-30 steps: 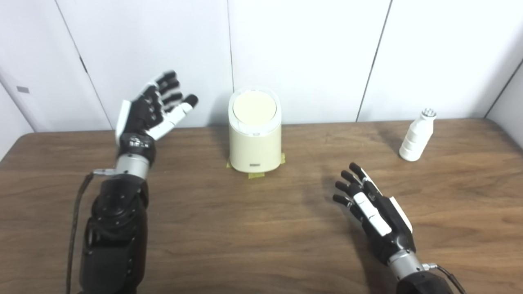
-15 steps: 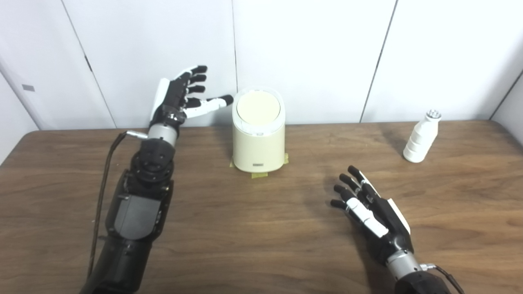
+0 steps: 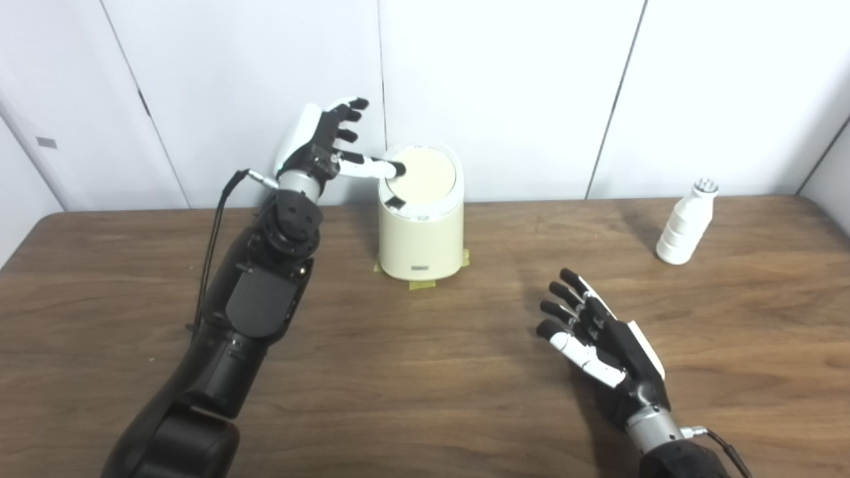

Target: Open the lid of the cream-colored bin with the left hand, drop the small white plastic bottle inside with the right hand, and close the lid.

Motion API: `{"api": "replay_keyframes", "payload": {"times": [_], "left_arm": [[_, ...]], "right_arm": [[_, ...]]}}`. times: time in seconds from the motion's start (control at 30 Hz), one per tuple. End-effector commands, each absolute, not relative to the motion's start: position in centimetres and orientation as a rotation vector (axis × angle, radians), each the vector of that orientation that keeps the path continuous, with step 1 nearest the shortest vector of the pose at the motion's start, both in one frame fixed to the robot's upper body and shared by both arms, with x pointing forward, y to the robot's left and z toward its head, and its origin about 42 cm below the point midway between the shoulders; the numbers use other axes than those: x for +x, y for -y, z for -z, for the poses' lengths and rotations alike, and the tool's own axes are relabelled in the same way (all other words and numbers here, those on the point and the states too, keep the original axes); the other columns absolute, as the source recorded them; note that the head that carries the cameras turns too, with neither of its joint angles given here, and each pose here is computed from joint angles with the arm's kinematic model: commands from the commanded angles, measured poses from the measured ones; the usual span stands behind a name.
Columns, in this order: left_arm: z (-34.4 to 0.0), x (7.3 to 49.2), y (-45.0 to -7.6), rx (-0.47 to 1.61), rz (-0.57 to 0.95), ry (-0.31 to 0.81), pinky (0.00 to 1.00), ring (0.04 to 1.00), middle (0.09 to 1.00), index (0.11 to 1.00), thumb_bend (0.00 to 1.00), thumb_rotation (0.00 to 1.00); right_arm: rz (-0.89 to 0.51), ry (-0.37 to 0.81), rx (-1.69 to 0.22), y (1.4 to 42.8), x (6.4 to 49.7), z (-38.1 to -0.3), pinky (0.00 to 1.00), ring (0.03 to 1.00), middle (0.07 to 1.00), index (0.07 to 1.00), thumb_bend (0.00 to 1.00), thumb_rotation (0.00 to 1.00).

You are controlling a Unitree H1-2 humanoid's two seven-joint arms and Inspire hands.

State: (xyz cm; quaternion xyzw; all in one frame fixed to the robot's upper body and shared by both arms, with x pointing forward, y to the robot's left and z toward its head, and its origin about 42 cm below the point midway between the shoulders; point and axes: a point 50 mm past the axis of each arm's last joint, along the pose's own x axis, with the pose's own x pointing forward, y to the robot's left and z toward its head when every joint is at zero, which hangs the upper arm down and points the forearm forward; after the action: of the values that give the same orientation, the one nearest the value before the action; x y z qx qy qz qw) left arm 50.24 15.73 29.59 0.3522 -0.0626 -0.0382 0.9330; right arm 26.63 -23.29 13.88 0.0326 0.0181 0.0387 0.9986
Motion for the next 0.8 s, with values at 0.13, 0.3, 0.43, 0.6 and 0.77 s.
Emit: {"api": "replay_keyframes", "payload": {"times": [0.13, 0.3, 0.43, 0.6, 0.77], "left_arm": [[-33.9, 51.0, -13.8, 0.702, 0.101, 0.211, 0.63, 0.779, 0.855, 0.89, 0.95, 0.1], [-33.9, 51.1, -13.0, 0.71, 0.123, 0.207, 0.67, 0.794, 0.855, 0.885, 0.95, 0.09], [-33.2, 51.3, -12.7, 0.717, 0.129, 0.213, 0.69, 0.793, 0.856, 0.895, 0.94, 0.07], [-32.7, 51.3, -12.7, 0.733, 0.142, 0.21, 0.67, 0.777, 0.853, 0.888, 0.95, 0.05], [-32.1, 51.3, -12.8, 0.798, 0.152, 0.208, 0.65, 0.787, 0.87, 0.879, 0.96, 0.04]], "right_arm": [[-0.096, 0.069, 0.053, 22.9, 27.6, -15.7, 0.69, 0.844, 0.9, 0.898, 0.7, 0.27], [-0.099, 0.084, -0.013, 22.7, 27.9, -15.8, 0.65, 0.824, 0.885, 0.895, 0.69, 0.25], [-0.101, 0.087, -0.047, 22.7, 28.0, -15.9, 0.66, 0.808, 0.874, 0.903, 0.68, 0.23], [-0.1, 0.083, -0.052, 22.6, 28.0, -16.0, 0.69, 0.806, 0.868, 0.9, 0.69, 0.2], [-0.11, 0.089, -0.07, 22.5, 28.1, -16.1, 0.73, 0.804, 0.867, 0.907, 0.7, 0.24]]}}
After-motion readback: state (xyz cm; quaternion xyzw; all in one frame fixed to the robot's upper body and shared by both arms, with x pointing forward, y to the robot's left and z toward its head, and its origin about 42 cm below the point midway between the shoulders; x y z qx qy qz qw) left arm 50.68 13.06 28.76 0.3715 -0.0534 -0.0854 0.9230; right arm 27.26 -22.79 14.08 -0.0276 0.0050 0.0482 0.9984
